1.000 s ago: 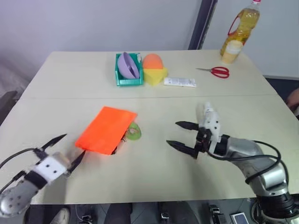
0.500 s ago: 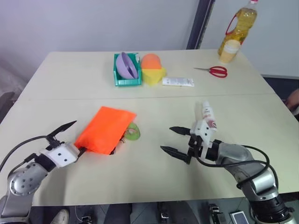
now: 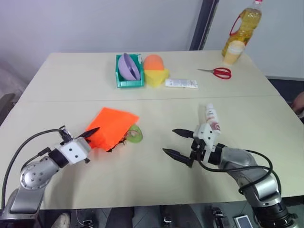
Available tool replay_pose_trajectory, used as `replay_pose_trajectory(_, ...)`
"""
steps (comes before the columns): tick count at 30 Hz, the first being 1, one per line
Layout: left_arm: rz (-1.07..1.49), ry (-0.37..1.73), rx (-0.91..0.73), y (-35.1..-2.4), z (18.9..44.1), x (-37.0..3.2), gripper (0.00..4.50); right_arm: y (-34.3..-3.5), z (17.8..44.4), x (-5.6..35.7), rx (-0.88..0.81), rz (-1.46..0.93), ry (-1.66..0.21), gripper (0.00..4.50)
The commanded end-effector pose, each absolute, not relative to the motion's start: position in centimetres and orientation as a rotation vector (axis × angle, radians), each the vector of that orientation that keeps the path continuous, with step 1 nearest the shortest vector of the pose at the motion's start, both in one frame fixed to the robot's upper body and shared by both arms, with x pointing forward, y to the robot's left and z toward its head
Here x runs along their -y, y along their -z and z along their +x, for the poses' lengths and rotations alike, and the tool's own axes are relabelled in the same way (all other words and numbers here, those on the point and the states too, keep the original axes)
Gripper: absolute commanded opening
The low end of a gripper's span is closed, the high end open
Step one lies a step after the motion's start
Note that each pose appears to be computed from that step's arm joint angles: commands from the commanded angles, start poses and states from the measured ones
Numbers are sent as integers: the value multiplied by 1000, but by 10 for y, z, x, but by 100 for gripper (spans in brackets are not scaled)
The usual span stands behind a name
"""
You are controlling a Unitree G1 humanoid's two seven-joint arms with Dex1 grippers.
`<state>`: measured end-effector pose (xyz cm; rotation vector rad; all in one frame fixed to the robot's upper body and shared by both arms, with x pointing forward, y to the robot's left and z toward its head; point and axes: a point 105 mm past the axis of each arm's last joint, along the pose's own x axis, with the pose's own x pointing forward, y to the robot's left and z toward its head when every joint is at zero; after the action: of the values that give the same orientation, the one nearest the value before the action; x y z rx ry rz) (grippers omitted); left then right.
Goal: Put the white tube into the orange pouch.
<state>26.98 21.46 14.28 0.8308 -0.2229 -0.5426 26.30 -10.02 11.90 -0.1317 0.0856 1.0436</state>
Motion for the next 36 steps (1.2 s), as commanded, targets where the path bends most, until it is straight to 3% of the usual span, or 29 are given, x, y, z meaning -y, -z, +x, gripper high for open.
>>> replay_pose_trajectory(1, 769, 554, 253, -157, 279, -197, 5, -128, 261, 96, -30, -142, -1057, 450)
replay_pose_trajectory(12, 558, 516, 388, -215, 343, -138, 5, -132, 267, 93, 1, -154, -1050, 450)
replay_pose_trajectory(18, 537, 504, 486, -249, 362, -116, 5, -134, 267, 93, 7, -155, -1044, 450)
replay_pose_trajectory(36, 540, 535, 290, -196, 342, -132, 5, -149, 284, 117, 22, -140, -891, 450)
